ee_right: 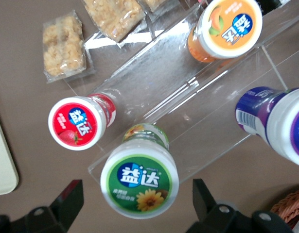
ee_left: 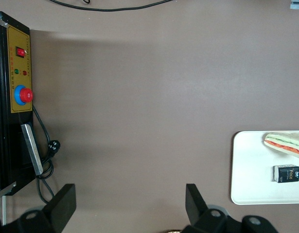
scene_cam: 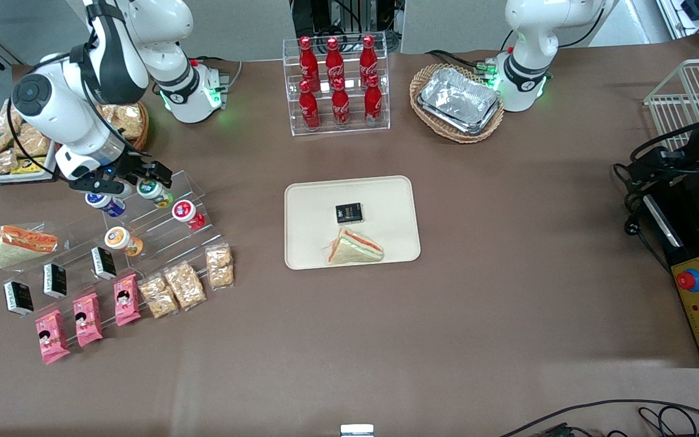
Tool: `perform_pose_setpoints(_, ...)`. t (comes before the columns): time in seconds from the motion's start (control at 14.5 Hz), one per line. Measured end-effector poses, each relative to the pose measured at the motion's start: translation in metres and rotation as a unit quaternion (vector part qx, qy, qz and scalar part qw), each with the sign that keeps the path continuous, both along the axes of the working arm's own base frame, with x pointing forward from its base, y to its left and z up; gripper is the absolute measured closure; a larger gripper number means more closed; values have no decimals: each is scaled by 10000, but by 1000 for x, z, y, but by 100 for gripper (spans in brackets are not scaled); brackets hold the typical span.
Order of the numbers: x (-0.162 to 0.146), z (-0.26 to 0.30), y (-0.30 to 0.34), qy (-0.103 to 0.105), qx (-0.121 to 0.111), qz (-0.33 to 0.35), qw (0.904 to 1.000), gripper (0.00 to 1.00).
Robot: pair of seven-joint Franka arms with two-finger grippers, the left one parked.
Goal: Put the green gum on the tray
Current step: 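Lower the open right gripper over the green gum bottle, then close the right gripper on the green gum bottle and lift it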
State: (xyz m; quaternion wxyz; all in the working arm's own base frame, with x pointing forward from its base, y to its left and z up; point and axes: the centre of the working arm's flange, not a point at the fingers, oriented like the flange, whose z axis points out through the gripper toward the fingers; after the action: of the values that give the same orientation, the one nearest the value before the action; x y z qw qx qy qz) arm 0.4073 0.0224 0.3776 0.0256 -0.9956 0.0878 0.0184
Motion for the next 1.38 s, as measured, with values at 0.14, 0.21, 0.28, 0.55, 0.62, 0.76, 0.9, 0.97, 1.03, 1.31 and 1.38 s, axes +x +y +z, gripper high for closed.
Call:
perform_pose_setpoints(0.14,-2,-4,0,22,-1,-3,10000,0)
perform_pose_setpoints(0.21,-2,-5,0,20,0,-4,10000,2)
perform_pose_setpoints(0.28,-2,-5,0,19,0,-4,10000,2)
perform_pose_setpoints(0.55,-3,-6,1,30,-3,8,10000,23)
perform_pose_setpoints(0.62,-3,-6,1,38,-4,10,10000,33)
perform_pose_setpoints(0.76,-2,-6,1,32,-5,10,10000,46)
perform_pose_setpoints(0.9,-2,-6,2,21,-6,13,10000,46)
perform_pose_setpoints(0.97,-2,-6,3,15,-8,25,10000,46)
perform_pose_setpoints(1.03,-1,-4,5,3,-10,57,10000,46)
perform_pose_setpoints(1.31,4,38,12,105,2,170,9998,46)
perform_pose_setpoints(1.38,4,60,13,138,6,202,9997,46)
